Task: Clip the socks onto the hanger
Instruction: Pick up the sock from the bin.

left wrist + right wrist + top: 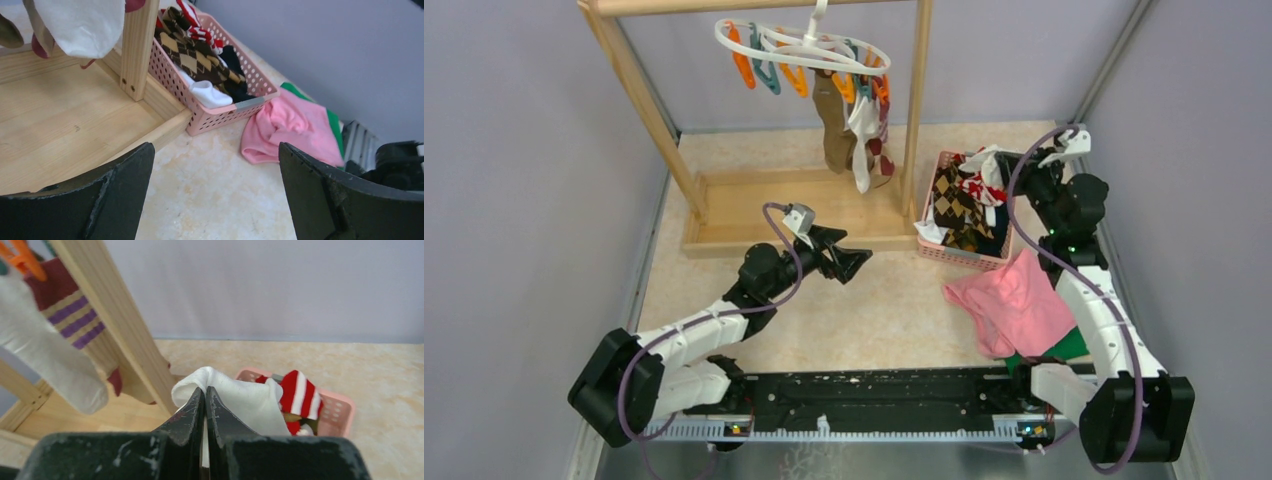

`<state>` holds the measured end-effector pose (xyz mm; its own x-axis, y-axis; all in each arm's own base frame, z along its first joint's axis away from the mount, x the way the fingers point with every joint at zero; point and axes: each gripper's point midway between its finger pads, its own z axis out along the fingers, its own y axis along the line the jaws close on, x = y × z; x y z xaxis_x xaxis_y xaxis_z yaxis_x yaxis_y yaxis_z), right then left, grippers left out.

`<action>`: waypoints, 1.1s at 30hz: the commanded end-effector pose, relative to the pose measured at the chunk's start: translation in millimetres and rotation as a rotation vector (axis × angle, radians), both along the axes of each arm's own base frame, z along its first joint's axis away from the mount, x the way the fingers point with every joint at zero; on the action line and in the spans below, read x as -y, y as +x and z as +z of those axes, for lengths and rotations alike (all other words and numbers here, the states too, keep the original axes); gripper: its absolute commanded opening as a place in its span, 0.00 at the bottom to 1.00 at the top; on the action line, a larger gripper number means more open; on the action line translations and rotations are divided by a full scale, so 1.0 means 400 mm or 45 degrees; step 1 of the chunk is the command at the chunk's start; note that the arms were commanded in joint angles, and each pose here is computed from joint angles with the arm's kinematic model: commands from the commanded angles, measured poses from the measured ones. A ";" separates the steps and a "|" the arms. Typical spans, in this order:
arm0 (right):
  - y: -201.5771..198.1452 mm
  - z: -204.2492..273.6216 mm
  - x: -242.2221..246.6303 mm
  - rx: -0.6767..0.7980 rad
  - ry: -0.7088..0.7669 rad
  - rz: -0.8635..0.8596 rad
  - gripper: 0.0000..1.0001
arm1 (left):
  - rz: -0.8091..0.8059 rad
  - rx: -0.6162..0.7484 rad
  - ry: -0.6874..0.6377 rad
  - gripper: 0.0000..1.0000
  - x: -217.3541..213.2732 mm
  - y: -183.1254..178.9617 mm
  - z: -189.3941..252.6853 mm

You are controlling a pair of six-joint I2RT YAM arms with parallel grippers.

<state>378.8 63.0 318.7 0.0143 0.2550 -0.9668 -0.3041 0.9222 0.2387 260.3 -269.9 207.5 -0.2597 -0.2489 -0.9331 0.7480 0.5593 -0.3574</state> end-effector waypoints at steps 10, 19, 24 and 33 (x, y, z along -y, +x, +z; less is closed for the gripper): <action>-0.118 0.008 -0.291 0.066 -0.101 0.641 0.00 | -0.331 -0.409 -0.683 0.77 0.031 -0.054 0.182; -0.169 -0.048 -0.421 0.106 -0.144 0.815 0.00 | -0.539 -0.916 -0.986 0.99 0.070 -0.043 0.127; -0.177 -0.070 -0.463 0.097 -0.141 0.885 0.00 | -0.495 -1.079 -1.159 0.99 0.058 -0.008 0.086; -0.177 -0.119 -0.479 0.062 -0.178 0.894 0.00 | -0.433 -1.103 -1.239 0.95 0.047 0.024 0.084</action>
